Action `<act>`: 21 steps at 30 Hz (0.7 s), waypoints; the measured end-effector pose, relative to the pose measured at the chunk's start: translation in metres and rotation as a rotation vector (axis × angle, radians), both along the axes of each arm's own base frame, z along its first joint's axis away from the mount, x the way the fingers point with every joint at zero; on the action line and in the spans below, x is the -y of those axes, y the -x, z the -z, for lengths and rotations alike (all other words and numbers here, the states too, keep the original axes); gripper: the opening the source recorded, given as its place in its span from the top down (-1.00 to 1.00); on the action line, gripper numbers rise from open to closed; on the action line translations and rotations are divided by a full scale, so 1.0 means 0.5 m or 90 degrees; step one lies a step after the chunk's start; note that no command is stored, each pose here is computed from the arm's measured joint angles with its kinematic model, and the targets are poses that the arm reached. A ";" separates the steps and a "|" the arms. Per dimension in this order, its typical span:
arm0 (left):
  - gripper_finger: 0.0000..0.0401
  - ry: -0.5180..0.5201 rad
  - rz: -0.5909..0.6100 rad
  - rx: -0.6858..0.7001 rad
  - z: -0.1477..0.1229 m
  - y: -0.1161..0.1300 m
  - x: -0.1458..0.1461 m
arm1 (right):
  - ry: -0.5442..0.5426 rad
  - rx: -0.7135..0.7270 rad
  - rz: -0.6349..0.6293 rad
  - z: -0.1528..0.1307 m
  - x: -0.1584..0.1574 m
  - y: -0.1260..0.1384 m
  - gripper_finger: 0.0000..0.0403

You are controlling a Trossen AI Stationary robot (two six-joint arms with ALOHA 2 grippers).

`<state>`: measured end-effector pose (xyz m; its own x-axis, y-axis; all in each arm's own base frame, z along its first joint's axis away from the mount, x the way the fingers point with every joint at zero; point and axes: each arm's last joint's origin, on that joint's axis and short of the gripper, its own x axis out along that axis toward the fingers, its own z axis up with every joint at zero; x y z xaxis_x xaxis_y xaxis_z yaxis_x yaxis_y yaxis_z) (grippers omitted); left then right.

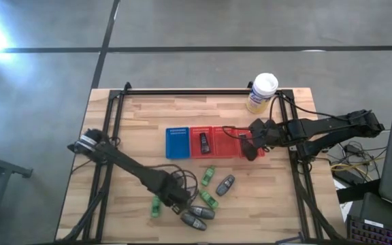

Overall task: Pick & Place Travel size toiletries
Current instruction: Put the blue shave cream into the left red bin

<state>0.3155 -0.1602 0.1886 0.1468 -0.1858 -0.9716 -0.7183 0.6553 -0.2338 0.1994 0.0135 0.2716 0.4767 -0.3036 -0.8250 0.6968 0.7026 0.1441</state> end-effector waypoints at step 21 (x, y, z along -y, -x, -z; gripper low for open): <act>0.70 -0.145 -0.353 0.434 -0.099 -0.114 -0.343 | 0.012 0.084 0.058 -0.039 0.002 0.020 -0.81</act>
<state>0.3722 0.0112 0.2382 0.7145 0.2684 -0.6461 -0.6979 0.3392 -0.6308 0.1893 0.0124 0.2912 0.5507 -0.3654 -0.7505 0.7335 0.6410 0.2261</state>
